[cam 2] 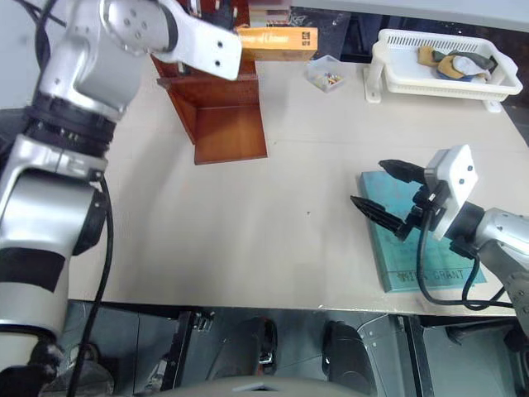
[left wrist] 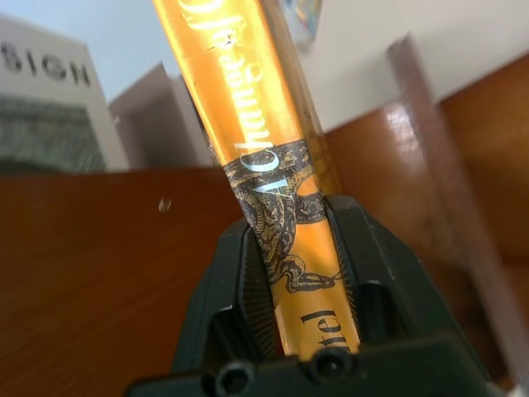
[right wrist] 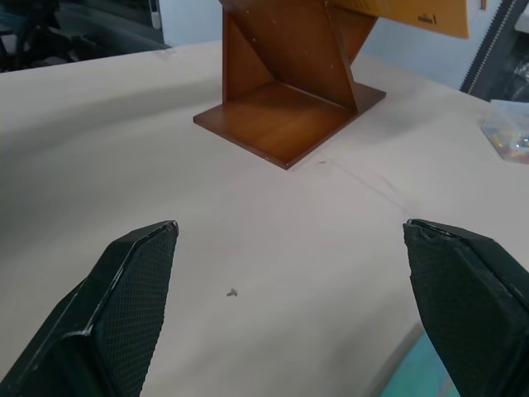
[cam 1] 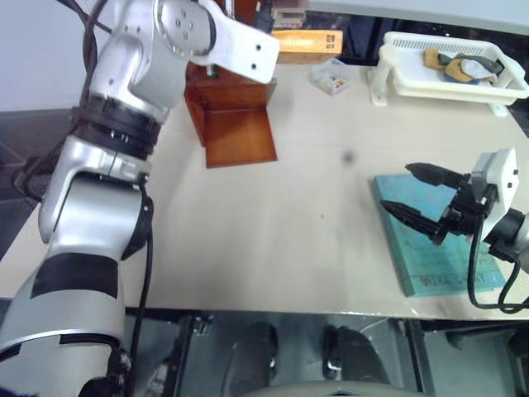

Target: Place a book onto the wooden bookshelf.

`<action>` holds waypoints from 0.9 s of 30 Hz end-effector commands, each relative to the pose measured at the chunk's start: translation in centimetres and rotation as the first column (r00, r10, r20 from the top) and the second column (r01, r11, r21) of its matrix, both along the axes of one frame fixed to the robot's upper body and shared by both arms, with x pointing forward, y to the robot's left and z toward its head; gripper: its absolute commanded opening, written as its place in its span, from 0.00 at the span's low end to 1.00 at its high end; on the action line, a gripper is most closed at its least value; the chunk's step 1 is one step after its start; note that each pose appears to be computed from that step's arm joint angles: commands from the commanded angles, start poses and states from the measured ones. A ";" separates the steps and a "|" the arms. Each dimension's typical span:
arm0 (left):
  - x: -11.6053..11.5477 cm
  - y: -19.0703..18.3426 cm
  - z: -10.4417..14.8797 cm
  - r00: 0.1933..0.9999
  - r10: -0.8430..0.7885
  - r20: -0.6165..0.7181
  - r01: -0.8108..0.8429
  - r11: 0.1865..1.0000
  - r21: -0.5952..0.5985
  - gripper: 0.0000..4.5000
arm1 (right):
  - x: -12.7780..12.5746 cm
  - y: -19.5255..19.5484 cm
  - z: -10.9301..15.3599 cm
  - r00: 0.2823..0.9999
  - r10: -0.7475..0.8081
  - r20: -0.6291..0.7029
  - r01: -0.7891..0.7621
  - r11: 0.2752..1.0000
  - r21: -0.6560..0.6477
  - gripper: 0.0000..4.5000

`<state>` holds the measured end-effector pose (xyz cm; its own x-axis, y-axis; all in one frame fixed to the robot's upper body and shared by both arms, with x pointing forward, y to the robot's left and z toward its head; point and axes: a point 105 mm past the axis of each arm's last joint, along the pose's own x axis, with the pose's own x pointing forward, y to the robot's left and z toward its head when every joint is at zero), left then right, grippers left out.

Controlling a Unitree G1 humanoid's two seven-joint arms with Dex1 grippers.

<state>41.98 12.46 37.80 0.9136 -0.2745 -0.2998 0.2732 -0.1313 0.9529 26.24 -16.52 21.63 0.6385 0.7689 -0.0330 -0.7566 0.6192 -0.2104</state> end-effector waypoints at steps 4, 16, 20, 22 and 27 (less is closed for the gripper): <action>-2.1 1.4 1.4 0.997 0.033 -0.076 -0.028 0.998 0.058 0.26 | 0.1 0.1 2.3 0.995 0.025 0.095 -0.024 1.000 -0.011 1.00; -2.2 3.9 -5.6 0.973 0.139 -0.186 -0.150 0.988 -0.045 0.26 | -0.2 -0.1 6.8 0.964 -0.064 0.257 0.030 0.990 0.136 1.00; -2.5 4.5 -6.1 0.969 0.149 -0.199 -0.160 0.986 -0.040 0.26 | -0.1 -0.1 6.6 0.963 -0.076 0.257 0.045 0.991 0.124 1.00; -2.5 4.9 -6.1 0.967 0.155 -0.203 -0.167 0.985 -0.044 0.26 | -0.1 -0.2 6.6 0.962 -0.080 0.260 0.049 0.991 0.122 1.00; -2.5 5.1 -5.0 0.977 0.150 -0.153 -0.165 0.982 -0.093 0.68 | -0.2 -0.4 6.6 0.961 -0.079 0.267 0.050 0.993 0.111 1.00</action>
<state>39.59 17.02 32.33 0.8889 -0.1728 -0.4243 0.4302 -0.0035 0.9027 26.76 -16.93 27.07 0.6773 0.7114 0.1877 -0.6549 0.6991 -0.2870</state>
